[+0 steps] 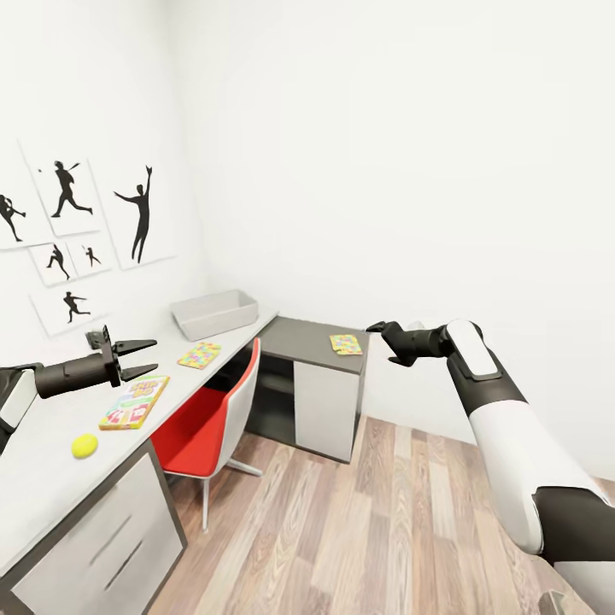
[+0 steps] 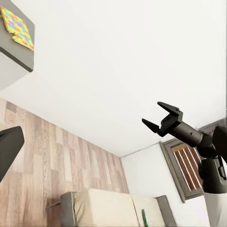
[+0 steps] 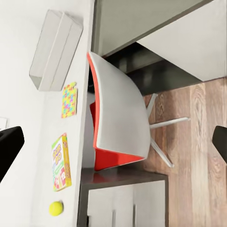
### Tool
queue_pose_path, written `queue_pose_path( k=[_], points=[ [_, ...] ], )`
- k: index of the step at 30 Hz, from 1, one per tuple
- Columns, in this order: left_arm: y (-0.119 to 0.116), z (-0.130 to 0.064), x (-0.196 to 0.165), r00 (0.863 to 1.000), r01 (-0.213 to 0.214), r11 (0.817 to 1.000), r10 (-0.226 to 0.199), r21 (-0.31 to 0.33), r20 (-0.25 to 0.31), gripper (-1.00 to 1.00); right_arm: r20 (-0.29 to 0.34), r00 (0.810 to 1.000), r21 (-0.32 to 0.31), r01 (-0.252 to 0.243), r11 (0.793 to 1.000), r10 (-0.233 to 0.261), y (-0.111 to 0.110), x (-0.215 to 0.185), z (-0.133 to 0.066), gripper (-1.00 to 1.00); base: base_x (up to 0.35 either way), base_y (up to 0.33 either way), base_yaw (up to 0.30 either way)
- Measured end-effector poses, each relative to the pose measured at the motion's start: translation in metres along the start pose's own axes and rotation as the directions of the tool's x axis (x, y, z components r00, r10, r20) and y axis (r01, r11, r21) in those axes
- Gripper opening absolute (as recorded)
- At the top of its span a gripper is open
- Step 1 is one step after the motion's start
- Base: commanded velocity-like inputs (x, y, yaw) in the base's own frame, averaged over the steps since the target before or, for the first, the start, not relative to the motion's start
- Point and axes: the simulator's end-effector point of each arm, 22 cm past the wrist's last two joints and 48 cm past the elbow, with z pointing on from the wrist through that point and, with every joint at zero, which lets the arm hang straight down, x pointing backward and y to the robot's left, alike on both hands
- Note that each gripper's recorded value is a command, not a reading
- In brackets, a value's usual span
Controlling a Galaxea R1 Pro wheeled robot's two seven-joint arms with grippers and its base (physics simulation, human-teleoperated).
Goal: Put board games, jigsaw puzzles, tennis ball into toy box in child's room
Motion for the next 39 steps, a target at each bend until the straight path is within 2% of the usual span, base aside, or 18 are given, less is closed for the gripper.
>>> queue_pose_path(
  k=[19, 32, 39],
  points=[
    [0.006, -0.001, 0.002, 1.0, 0.007, 1.0, -0.007, -0.011, -0.002, 1.0, -0.009, 1.0, 0.01, -0.003, 1.0, 0.003, -0.005, 0.005, 0.003, 1.0, -0.186, 0.167, -0.281],
    [0.026, -0.001, 0.016, 0.999, 0.021, 0.997, -0.023, -0.07, -0.032, 1.0, -0.051, 0.997, 0.089, -0.055, 0.995, 0.06, -0.047, 0.039, 0.025, 1.0, -0.075, 0.053, -0.281],
    [0.033, -0.002, 0.022, 0.999, 0.027, 0.996, -0.03, -0.085, -0.04, 1.0, -0.054, 0.998, 0.167, -0.008, 0.986, 0.017, -0.064, 0.058, 0.039, 1.0, -0.006, 0.004, -0.281]
  ],
)
